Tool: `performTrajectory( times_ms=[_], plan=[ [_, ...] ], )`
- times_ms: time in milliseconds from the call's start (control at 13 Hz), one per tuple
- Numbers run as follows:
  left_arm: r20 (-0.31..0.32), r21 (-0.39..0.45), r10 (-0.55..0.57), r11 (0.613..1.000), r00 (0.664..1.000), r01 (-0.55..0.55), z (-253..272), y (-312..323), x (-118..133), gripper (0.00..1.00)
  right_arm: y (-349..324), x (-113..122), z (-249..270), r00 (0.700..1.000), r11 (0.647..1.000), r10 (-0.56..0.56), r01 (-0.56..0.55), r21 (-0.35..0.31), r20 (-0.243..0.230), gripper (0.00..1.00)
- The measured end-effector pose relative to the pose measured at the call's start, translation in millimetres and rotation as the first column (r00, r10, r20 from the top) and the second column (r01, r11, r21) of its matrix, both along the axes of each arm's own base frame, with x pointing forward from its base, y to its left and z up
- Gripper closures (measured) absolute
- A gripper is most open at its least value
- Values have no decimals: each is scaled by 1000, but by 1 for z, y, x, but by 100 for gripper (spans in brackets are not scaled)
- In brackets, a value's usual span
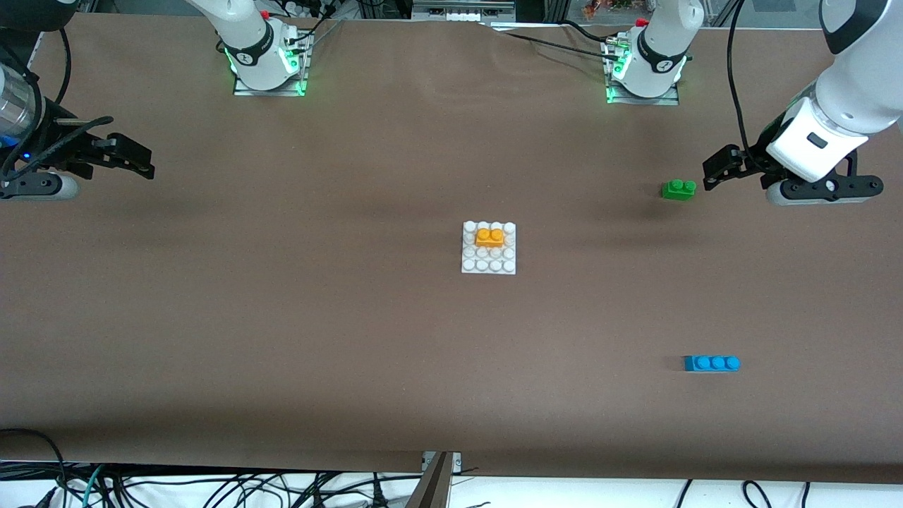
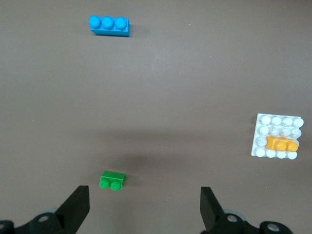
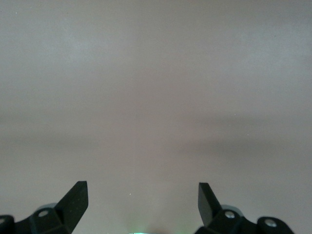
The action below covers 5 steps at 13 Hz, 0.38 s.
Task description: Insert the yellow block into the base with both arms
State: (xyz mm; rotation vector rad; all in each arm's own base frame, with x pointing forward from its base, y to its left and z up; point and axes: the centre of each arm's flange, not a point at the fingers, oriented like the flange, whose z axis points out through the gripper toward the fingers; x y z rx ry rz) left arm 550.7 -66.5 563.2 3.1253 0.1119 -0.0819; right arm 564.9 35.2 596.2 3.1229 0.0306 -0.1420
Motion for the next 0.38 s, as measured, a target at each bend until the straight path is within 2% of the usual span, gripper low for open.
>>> performTrajectory(
  times_ms=[384],
  plan=[
    [-1,19,-23,1000,1000,23,-3,2,7,0,0,0,0,1000,1000,0,0,0,0,0]
  ],
)
